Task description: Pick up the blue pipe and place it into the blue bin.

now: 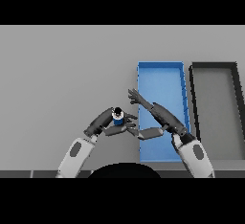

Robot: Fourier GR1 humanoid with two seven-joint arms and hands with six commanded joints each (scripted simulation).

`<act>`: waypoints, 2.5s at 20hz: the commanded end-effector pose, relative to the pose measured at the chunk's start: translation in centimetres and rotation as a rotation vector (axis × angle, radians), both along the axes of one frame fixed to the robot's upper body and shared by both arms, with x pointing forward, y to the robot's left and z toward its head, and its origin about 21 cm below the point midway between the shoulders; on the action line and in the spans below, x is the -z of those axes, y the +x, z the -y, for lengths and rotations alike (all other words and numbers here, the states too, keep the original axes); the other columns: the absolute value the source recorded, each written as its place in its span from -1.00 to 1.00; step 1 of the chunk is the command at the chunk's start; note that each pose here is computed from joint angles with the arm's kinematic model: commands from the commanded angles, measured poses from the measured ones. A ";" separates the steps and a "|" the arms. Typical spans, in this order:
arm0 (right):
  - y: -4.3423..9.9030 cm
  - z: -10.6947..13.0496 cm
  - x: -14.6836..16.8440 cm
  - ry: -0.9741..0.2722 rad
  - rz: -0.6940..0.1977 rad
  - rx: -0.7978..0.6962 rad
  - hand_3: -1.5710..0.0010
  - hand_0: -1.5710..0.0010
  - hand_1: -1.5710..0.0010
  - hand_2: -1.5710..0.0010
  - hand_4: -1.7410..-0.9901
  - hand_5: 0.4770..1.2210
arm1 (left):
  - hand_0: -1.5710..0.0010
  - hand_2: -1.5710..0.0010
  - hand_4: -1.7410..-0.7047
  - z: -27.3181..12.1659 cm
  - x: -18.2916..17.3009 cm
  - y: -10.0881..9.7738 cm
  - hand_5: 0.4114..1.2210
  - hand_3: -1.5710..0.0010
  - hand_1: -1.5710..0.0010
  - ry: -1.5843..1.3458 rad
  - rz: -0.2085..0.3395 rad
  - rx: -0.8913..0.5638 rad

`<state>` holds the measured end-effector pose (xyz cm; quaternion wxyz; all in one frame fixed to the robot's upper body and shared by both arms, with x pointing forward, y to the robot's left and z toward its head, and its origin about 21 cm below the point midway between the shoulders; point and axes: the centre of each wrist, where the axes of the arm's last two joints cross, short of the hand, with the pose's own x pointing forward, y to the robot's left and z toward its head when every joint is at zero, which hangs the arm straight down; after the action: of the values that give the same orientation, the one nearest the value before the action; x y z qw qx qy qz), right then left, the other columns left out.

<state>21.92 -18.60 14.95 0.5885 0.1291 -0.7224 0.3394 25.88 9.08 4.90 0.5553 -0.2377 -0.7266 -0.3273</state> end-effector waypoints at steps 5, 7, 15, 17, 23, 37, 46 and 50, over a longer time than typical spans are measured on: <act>0.6 -3.0 -2.0 -0.008 0.059 -0.144 1.00 1.00 1.00 0.93 0.33 -0.80 | -1.00 -1.00 -0.47 -0.1 0.2 0.1 1.00 -1.00 -1.00 -0.012 -0.008 0.023; 1.1 -4.1 -2.8 -0.040 0.077 -0.165 1.00 0.99 0.98 0.92 0.38 -0.83 | -1.00 -1.00 -0.48 -0.1 -0.1 0.1 1.00 -1.00 -1.00 -0.022 -0.022 0.035; 3.4 -7.2 -3.6 -0.126 0.045 -0.240 0.69 0.59 0.54 0.52 0.23 -0.98 | -1.00 -1.00 -0.57 -0.4 0.2 0.2 1.00 -1.00 -1.00 0.011 -0.023 0.010; 3.6 -7.8 -3.8 -0.106 0.051 -0.266 0.23 0.11 0.10 0.05 -0.11 -0.94 | -1.00 -1.00 -0.72 -0.8 -0.2 0.1 1.00 -1.00 -1.00 0.038 -0.042 0.013; 3.6 -8.5 -3.4 -0.016 0.028 -0.287 -0.51 -0.71 -0.71 -0.72 -0.70 0.02 | -1.00 -1.00 -0.92 -0.3 0.1 -0.1 1.00 -0.91 -1.00 -0.055 -0.050 0.036; 3.0 -9.0 -2.8 0.025 0.084 -0.274 -0.98 -0.99 -0.99 -0.99 -0.99 0.96 | -0.19 -0.05 -0.29 -1.4 -0.5 0.4 1.00 0.05 -0.09 0.026 0.014 0.023; 2.7 -9.4 -2.5 -0.026 0.060 -0.224 -1.00 -1.00 -1.00 -1.00 -1.00 0.99 | 0.84 0.86 0.49 -1.4 -0.2 -0.1 -0.42 0.87 0.85 0.133 -0.054 0.003; 2.8 -9.3 -2.9 0.015 0.044 -0.228 -1.00 -1.00 -1.00 -1.00 -1.00 1.00 | 0.93 0.94 0.53 -1.5 -0.1 0.1 -0.75 0.95 0.94 0.136 -0.039 -0.011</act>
<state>24.72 -9.30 17.84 0.5314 0.2063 -0.7164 0.4024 26.01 10.58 5.00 0.5854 -0.2019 -0.6940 -0.3673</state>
